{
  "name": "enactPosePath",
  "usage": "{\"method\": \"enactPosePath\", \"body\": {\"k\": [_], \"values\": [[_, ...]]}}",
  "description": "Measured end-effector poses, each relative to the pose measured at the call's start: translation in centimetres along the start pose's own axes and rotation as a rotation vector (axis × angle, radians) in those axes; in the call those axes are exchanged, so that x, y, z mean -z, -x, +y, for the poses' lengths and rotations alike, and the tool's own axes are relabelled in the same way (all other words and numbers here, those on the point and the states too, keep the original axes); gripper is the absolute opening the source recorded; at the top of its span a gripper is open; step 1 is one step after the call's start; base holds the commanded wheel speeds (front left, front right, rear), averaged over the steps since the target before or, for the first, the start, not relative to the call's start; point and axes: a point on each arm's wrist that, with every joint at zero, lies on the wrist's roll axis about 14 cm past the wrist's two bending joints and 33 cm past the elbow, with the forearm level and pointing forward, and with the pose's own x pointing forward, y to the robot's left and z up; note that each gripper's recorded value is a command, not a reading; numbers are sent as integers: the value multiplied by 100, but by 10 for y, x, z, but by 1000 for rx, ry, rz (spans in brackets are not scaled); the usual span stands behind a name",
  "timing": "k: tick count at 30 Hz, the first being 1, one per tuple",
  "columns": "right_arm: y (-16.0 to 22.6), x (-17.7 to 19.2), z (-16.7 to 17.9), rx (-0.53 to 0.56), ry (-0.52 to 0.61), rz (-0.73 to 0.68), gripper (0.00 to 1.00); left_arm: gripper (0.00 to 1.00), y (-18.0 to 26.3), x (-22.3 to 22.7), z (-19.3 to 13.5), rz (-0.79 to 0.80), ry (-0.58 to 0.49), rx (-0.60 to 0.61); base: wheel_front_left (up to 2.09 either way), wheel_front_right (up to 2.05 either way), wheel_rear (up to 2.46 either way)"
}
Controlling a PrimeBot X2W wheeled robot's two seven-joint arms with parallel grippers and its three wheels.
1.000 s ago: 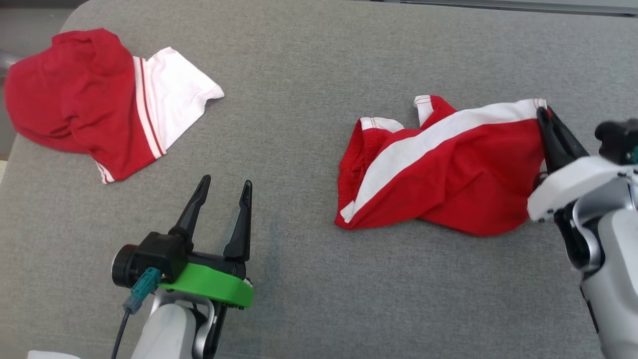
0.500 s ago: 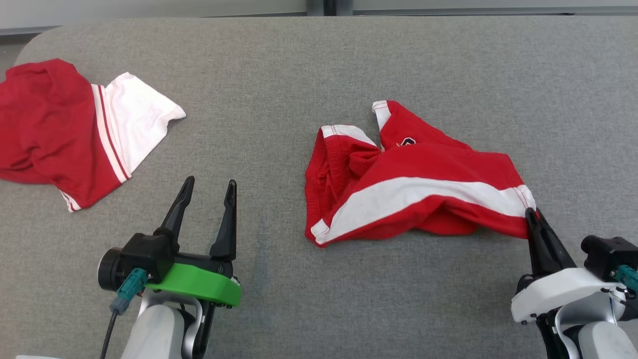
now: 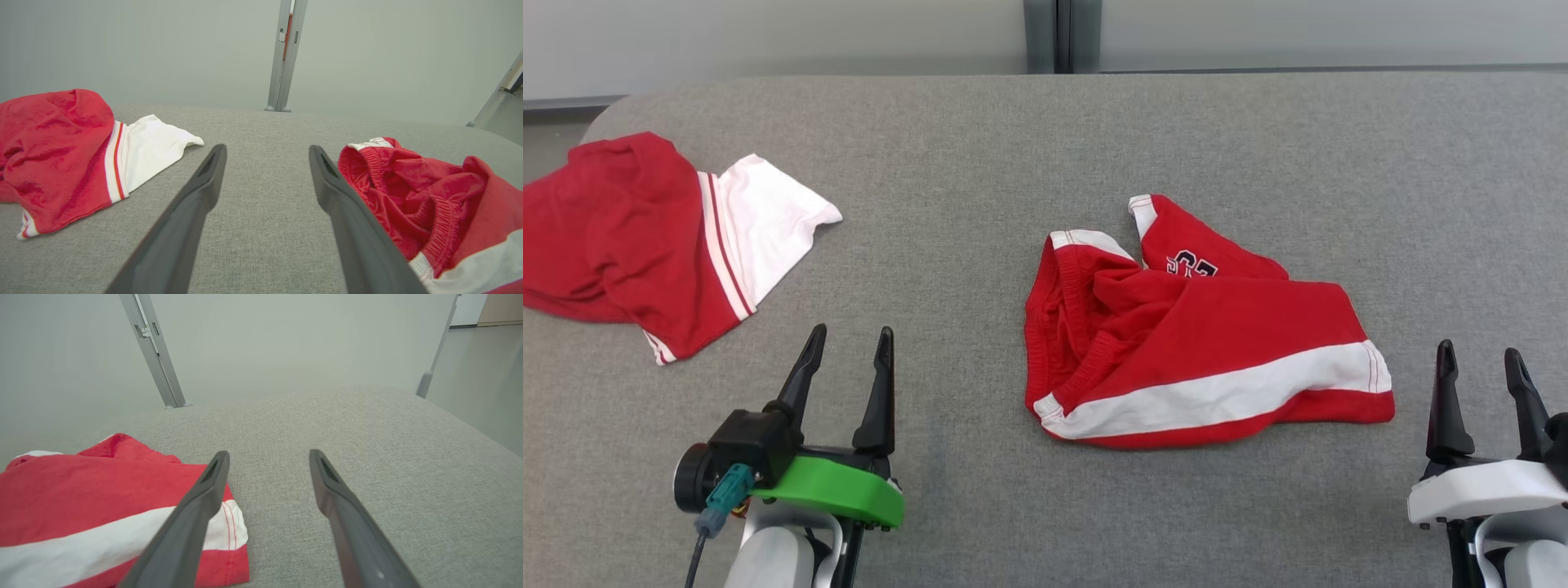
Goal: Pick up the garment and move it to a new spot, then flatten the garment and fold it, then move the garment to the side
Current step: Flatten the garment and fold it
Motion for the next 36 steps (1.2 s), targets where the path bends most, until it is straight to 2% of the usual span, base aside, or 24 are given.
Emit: {"method": "enactPosePath", "body": {"k": [7,15,25,36], "values": [[1,-35,19,-65,62,-113,100,100,7,-4,6,-9,12,-28,0,0,0],[15,-28,50,-161,90,-92,100,100,11,-16,12,-42,6,-49,0,0,0],[26,-28,51,-168,92,-90,100,100,11,-24,8,-64,18,-40,0,0,0],[29,-28,45,-147,72,-86,100,100,11,-15,1,-34,45,-27,0,0,0]]}}
